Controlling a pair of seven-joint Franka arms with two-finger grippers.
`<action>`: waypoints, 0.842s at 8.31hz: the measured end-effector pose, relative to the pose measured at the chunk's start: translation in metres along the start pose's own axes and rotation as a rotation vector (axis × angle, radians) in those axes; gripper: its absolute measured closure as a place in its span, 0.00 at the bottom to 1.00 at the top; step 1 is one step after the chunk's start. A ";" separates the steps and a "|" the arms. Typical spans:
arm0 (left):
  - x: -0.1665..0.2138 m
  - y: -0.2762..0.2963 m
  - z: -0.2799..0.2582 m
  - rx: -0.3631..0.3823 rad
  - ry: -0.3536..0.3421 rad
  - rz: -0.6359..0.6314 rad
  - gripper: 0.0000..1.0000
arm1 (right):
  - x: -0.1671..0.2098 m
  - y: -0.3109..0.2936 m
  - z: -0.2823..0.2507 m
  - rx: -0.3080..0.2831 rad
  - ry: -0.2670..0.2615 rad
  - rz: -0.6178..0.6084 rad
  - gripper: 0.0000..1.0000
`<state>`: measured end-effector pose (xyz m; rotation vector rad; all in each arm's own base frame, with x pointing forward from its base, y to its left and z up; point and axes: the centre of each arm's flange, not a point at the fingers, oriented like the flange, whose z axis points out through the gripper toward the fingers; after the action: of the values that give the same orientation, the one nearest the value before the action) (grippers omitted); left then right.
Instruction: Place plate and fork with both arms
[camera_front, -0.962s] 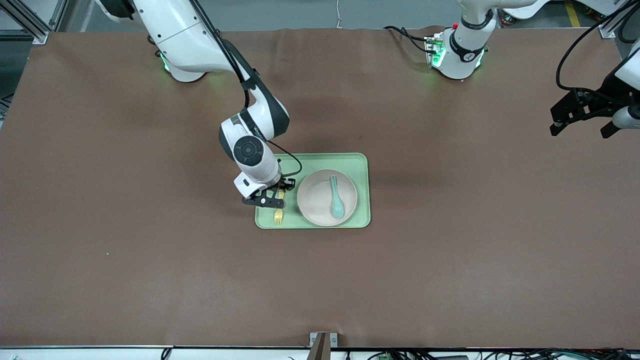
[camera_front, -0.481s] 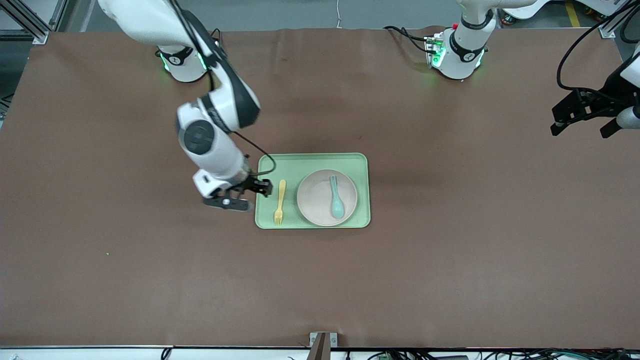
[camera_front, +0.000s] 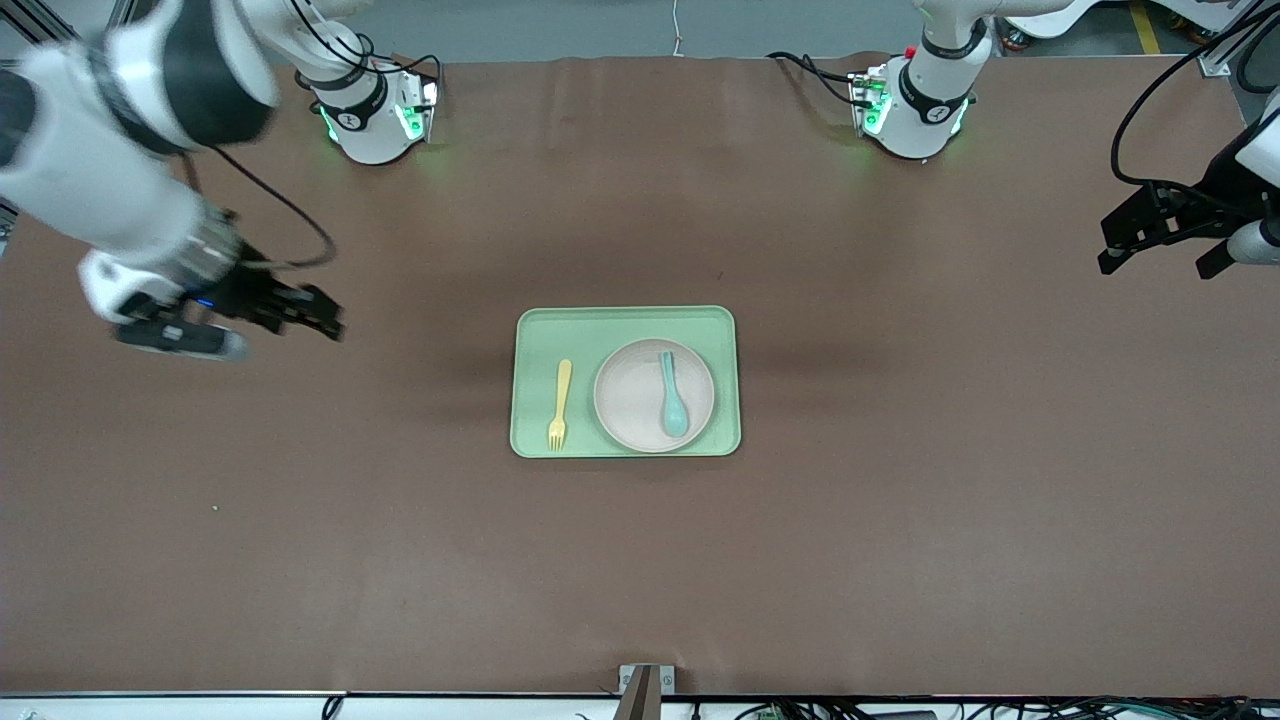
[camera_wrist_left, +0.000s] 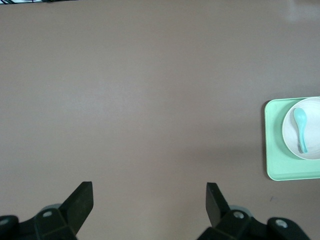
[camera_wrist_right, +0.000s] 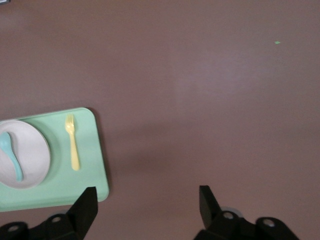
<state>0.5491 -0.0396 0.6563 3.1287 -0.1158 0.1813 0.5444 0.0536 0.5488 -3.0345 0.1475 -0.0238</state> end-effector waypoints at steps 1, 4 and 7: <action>0.000 0.000 0.000 0.000 0.000 -0.001 0.00 | -0.007 0.051 -0.038 0.001 -0.009 -0.044 0.02; 0.000 -0.001 0.000 0.000 0.001 -0.003 0.00 | -0.008 0.089 -0.118 -0.023 0.088 -0.061 0.01; 0.000 -0.002 -0.001 0.000 0.002 -0.004 0.00 | 0.005 0.091 -0.124 -0.053 0.069 -0.078 0.00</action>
<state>0.5492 -0.0378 0.6574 3.1287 -0.1096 0.1850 0.5385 -0.0493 0.6623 -3.0924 0.0351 -0.1328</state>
